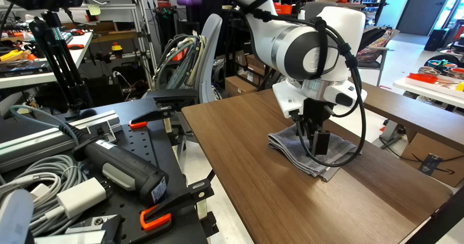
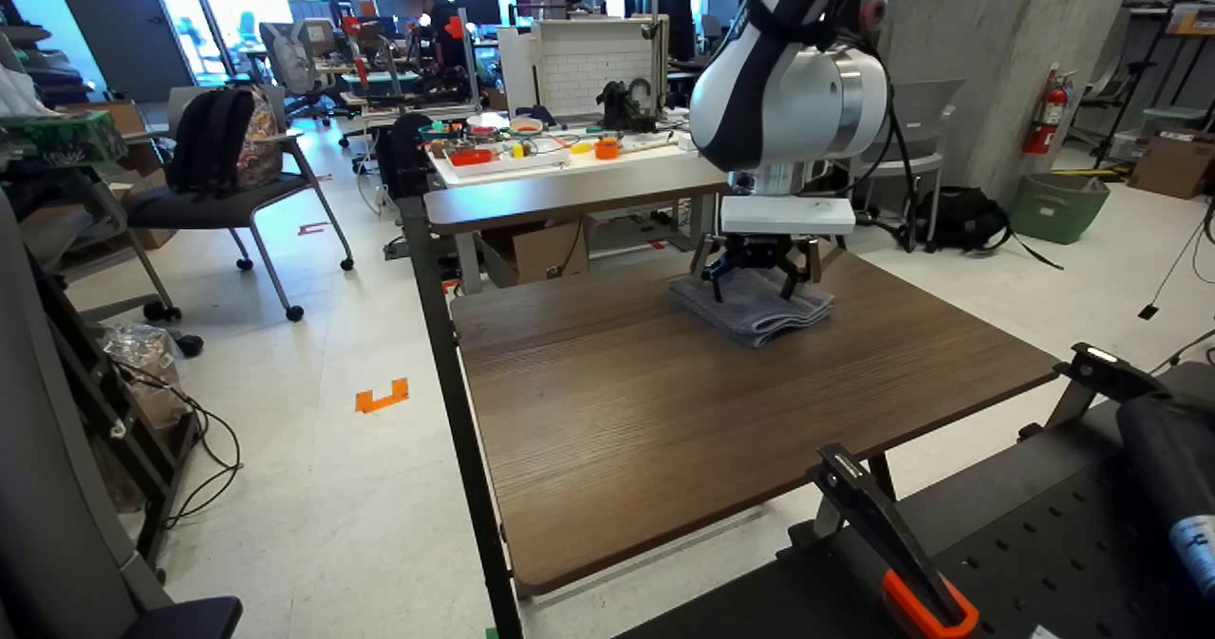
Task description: Move the cloth
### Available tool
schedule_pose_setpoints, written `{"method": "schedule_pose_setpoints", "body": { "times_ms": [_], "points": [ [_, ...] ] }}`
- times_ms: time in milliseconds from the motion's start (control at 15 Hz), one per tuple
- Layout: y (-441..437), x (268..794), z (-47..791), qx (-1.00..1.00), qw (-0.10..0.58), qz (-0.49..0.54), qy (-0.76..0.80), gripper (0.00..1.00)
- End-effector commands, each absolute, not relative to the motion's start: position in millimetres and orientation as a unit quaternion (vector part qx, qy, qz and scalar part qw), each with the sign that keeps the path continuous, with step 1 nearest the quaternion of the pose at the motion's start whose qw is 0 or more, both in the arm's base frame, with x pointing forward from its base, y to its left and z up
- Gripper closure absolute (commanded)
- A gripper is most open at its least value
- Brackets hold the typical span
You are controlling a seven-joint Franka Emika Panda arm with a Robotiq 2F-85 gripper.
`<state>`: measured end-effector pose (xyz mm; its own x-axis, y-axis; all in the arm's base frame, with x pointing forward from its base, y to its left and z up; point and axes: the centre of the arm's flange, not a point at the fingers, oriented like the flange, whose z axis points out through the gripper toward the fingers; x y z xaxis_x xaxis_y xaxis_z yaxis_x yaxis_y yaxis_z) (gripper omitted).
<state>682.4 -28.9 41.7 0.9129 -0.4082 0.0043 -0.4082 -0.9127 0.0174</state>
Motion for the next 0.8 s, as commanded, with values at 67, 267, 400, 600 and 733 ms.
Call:
{"method": "schedule_pose_setpoints", "body": {
  "times_ms": [67, 267, 400, 600, 733],
  "points": [
    [15.1, 672.9, 25.2, 0.985, 0.023, 0.001, -0.17, 0.0],
    [46.0, 670.1, 22.0, 0.988, 0.028, 0.001, -0.149, 0.0],
    [66.1, 667.5, 17.6, 0.991, 0.033, -0.002, -0.133, 0.0],
    [94.9, 661.3, 11.8, 0.993, 0.039, -0.004, -0.113, 0.0],
    [111.8, 656.5, 8.2, 0.994, 0.043, -0.006, -0.103, 0.0]
  ]
}}
